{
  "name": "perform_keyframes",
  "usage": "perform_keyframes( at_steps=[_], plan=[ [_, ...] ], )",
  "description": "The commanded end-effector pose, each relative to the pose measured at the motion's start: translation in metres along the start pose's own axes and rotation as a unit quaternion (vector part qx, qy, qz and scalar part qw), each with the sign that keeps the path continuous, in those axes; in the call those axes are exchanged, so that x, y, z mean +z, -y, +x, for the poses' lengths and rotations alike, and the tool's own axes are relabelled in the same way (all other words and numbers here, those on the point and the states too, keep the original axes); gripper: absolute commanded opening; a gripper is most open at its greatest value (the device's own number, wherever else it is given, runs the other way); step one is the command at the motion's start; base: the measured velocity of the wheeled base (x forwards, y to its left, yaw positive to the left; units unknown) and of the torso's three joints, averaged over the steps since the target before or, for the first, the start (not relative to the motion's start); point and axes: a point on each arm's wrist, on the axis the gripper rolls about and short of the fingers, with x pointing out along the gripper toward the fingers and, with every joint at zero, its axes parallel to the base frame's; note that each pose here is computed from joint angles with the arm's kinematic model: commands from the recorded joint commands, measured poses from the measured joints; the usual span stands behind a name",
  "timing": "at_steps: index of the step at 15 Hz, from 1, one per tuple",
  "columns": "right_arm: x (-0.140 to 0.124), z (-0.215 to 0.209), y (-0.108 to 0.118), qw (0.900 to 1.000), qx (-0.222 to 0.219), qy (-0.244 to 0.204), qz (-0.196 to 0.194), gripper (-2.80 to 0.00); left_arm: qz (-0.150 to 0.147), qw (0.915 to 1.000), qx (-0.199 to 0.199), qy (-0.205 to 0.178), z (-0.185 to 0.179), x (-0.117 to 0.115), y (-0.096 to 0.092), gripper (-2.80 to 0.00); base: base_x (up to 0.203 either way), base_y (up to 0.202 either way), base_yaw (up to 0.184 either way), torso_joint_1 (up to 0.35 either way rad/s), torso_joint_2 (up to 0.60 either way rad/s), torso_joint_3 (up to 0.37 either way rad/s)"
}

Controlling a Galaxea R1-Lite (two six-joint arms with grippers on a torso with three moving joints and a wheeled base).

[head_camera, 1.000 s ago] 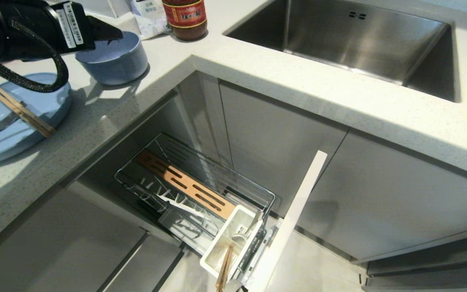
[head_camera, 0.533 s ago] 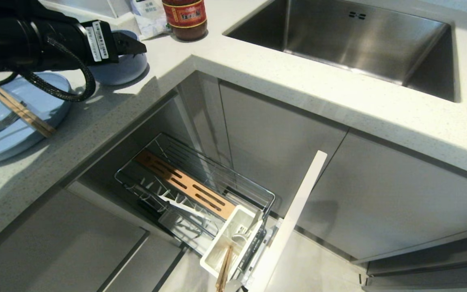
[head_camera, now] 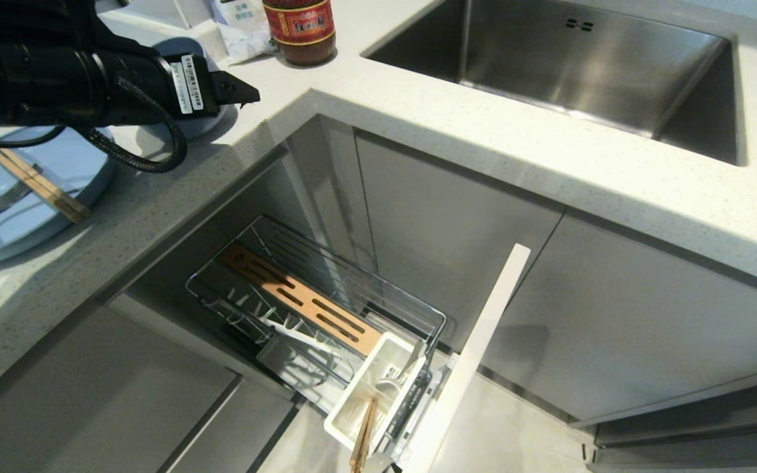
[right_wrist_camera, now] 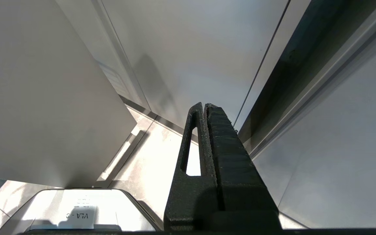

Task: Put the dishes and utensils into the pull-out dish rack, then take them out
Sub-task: Pick up the bowl and place it in the cupboard

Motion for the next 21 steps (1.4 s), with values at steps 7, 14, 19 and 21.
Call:
perform_keyframes(
  at_steps=[7,14,19,21],
  plan=[
    [0.000,0.000,0.000,1.000,0.001,0.002,0.000,-2.80,-0.001,1.0000,0.000,-0.001,-0.001,0.000,0.000,-2.80,0.000,0.000,0.000,0.000,0.00,0.000],
    [0.000,0.000,0.000,1.000,0.000,0.002,0.000,-2.80,-0.001,1.0000,-0.002,0.002,-0.005,0.001,0.000,-2.80,0.000,0.000,0.000,0.000,0.00,0.000],
    [0.000,0.000,0.000,1.000,0.001,0.001,0.000,-2.80,-0.015,0.9987,-0.042,0.025,-0.028,0.010,0.001,-2.80,0.000,0.000,0.000,0.000,0.00,0.000],
    [0.000,0.000,0.000,1.000,0.001,0.001,0.000,-2.80,-0.030,0.9971,-0.058,0.040,-0.038,0.013,0.003,-2.80,0.000,0.000,0.000,0.000,0.00,0.000]
  ],
)
